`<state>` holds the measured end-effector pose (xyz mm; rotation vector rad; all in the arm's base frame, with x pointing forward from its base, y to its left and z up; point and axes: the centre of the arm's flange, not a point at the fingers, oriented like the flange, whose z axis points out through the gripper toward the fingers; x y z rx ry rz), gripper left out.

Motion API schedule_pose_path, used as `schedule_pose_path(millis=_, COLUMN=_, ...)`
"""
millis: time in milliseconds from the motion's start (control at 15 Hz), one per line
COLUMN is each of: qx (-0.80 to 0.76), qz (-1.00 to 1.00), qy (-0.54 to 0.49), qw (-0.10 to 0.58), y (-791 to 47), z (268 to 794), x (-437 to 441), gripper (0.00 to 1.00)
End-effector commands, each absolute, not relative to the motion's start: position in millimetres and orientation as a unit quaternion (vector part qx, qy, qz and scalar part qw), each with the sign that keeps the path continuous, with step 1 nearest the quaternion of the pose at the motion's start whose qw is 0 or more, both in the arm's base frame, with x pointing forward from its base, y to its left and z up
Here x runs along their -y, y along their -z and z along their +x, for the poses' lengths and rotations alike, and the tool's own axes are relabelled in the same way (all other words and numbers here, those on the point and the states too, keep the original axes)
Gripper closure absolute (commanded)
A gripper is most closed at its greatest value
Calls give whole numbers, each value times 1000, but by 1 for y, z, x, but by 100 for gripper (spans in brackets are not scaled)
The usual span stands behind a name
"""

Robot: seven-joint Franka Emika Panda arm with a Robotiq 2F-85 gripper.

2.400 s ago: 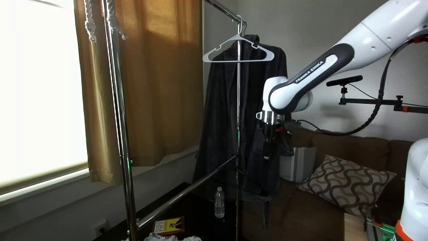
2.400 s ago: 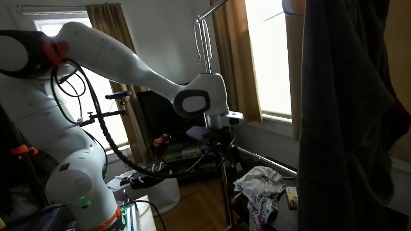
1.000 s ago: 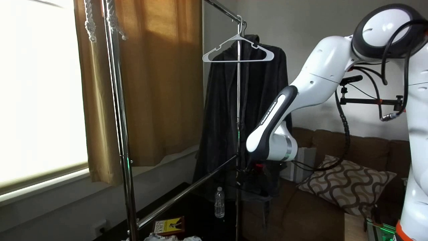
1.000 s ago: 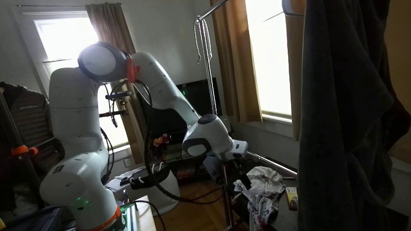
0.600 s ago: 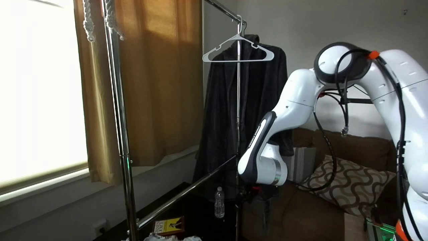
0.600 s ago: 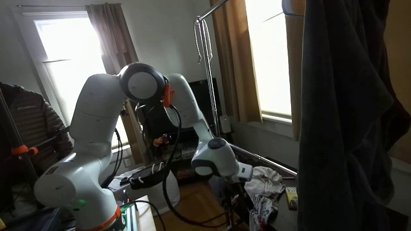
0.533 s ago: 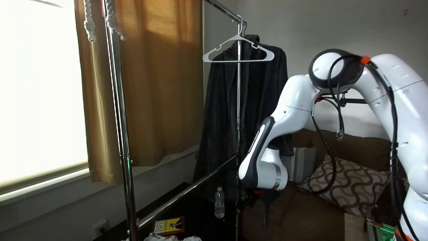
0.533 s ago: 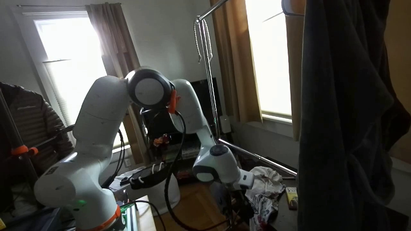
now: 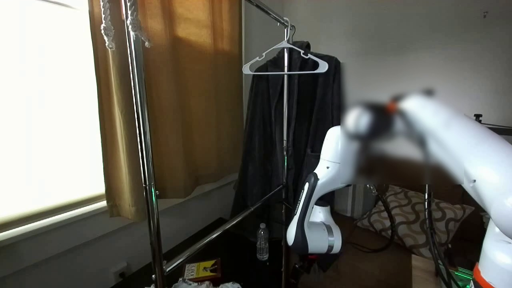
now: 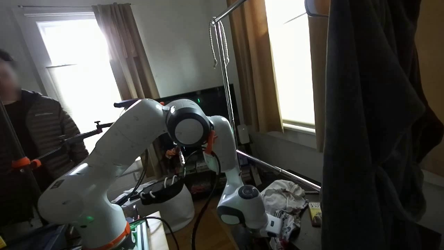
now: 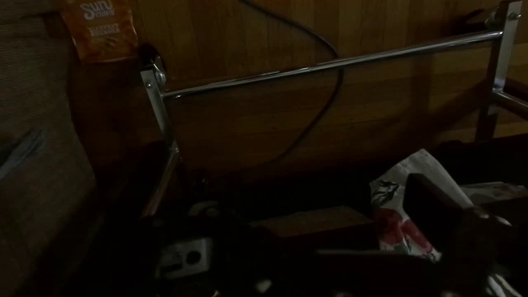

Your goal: Put the water bottle in the grey rob

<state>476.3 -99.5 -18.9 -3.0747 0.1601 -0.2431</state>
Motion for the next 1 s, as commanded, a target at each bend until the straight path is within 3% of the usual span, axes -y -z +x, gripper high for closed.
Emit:
schedule_pose_path(millis=0, qx=-51, qz=-995, qy=80, qw=27, y=18, z=478, x=99, gripper=0)
schedule_pose_path(millis=667, qx=-145, qz=-919, qy=366, qw=-20, y=12, z=488, x=82, gripper=0)
schedule_pose_path(millis=933, qx=-122, qz=-890, qy=439, qw=17, y=21, z=481, x=119, gripper=0)
